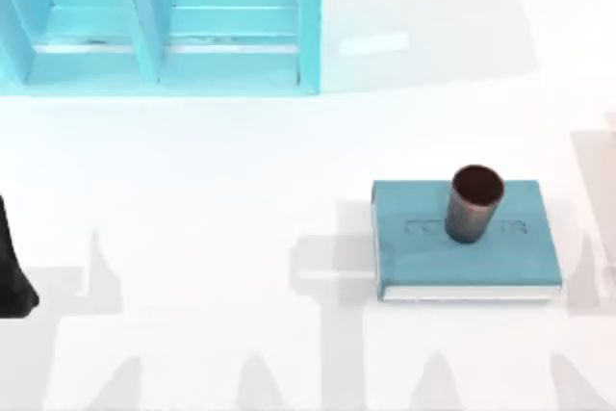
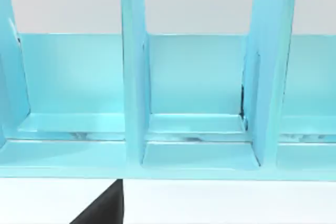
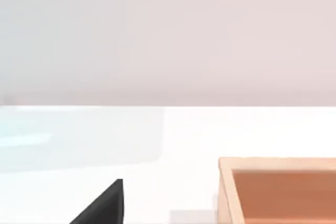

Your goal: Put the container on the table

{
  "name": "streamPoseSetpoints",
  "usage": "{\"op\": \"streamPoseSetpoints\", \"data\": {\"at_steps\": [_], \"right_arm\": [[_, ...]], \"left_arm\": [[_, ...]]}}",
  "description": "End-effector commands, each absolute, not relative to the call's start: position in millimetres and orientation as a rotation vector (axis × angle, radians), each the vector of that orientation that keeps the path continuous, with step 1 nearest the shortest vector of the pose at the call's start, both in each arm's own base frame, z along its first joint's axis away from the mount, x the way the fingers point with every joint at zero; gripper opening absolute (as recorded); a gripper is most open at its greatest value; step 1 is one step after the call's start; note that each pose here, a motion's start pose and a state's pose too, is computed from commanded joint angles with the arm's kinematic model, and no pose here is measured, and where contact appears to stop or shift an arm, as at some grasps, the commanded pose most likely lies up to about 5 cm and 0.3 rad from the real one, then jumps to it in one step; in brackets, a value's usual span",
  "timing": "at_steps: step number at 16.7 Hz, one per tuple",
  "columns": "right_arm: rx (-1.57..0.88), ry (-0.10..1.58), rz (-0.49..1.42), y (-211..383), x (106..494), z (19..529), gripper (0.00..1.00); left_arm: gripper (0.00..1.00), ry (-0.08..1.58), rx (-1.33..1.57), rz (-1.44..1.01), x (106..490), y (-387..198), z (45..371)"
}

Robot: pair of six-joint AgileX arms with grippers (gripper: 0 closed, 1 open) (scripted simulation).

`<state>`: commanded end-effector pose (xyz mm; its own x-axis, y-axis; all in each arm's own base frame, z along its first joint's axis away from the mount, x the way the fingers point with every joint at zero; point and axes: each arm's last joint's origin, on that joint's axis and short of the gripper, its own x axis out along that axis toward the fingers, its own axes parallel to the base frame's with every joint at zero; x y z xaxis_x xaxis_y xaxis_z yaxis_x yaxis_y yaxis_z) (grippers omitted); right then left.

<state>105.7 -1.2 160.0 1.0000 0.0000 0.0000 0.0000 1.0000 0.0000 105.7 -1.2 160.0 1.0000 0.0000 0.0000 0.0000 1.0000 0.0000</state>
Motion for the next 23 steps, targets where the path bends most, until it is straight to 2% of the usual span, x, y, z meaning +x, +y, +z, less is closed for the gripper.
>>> {"op": "streamPoseSetpoints", "data": {"at_steps": [5,8,11,15,20,23], "right_arm": [[0.000,0.000,0.000,-1.2,105.7,160.0,1.00],[0.000,0.000,0.000,-1.2,105.7,160.0,1.00],[0.000,0.000,0.000,-1.2,105.7,160.0,1.00],[0.000,0.000,0.000,-1.2,105.7,160.0,1.00],[0.000,0.000,0.000,-1.2,105.7,160.0,1.00],[0.000,0.000,0.000,-1.2,105.7,160.0,1.00]], "left_arm": [[1.00,0.059,-0.001,-0.014,107.1,-2.7,161.6],[1.00,0.151,-0.021,-0.046,109.7,-6.7,178.2],[1.00,0.238,-0.064,-0.087,116.2,-13.1,213.2],[1.00,0.366,-0.136,-0.143,137.1,-28.1,275.4],[1.00,0.575,-0.211,-0.196,187.9,-68.0,350.0],[1.00,0.716,-0.233,-0.209,226.3,-108.5,379.8]]}}
